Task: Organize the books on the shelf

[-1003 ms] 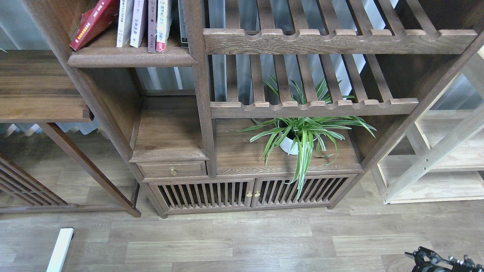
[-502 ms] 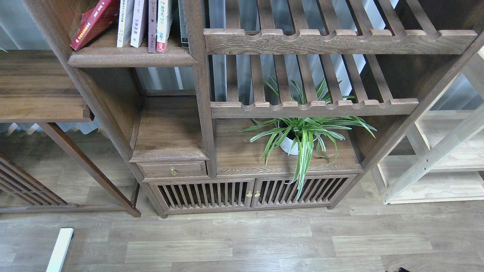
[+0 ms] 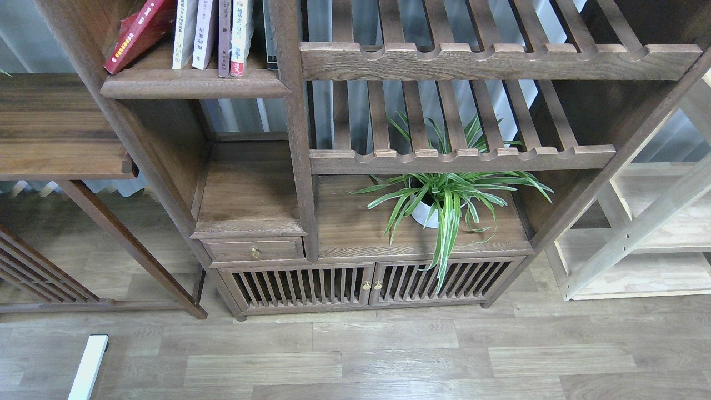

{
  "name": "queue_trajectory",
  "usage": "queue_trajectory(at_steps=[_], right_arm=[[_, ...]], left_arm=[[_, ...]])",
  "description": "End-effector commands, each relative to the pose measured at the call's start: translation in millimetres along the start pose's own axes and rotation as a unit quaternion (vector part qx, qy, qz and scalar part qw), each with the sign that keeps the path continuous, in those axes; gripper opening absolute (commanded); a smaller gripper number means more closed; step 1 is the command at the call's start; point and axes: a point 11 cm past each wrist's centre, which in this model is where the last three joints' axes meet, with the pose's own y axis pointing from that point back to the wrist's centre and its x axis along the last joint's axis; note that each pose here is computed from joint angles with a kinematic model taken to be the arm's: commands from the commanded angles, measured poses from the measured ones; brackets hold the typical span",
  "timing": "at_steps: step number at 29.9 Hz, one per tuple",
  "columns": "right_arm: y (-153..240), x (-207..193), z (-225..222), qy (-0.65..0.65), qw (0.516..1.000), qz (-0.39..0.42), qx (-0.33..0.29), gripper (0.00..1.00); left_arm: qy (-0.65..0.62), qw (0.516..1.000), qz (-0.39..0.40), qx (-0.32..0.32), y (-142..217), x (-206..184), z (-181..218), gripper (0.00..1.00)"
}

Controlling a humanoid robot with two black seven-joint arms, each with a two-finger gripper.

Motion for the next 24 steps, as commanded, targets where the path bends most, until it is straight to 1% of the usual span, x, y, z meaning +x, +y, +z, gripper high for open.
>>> queue_trajectory(at_steps=[1,5,6,8,9,12,15,19,24], right_arm=[[19,55,27,-0.010,0.994,0.098,-0.052,1.00],[21,53,36,-0.069,0.987,0.119,-0.083,1.00],[21,52,37,-0.079,0.986,0.122,-0.084,1.00],[22,49,41,-0.073,0.984,0.136,-0.086,1.00],[22,42,47,-0.063,0.984,0.143,-0.092,1.00],[23,32,51,-0.056,0.979,0.171,-0.098,1.00],[20,22,49,-0.052,0.980,0.165,-0.097,1.00],[17,28,39,-0.052,0.980,0.173,-0.088,1.00],[21,21,52,-0.052,0.979,0.169,-0.100,1.00]], left_arm=[[0.059,0.998,0.002,0.003,0,1,1,0.87],[0.063,0.998,0.002,0.007,0,1,-1,0.89],[0.065,0.998,0.002,0.007,0,1,-2,0.90],[0.060,0.998,0.005,0.004,0,1,-1,0.97],[0.060,0.998,0.002,0.003,0,-2,-1,0.98],[0.059,0.998,-0.002,0.004,0,-3,-1,0.99],[0.058,0.998,-0.003,0.005,0,-4,-1,0.99],[0.059,0.998,-0.003,0.004,0,-4,-1,0.99],[0.058,0.998,0.001,0.004,0,-2,-1,0.99]])
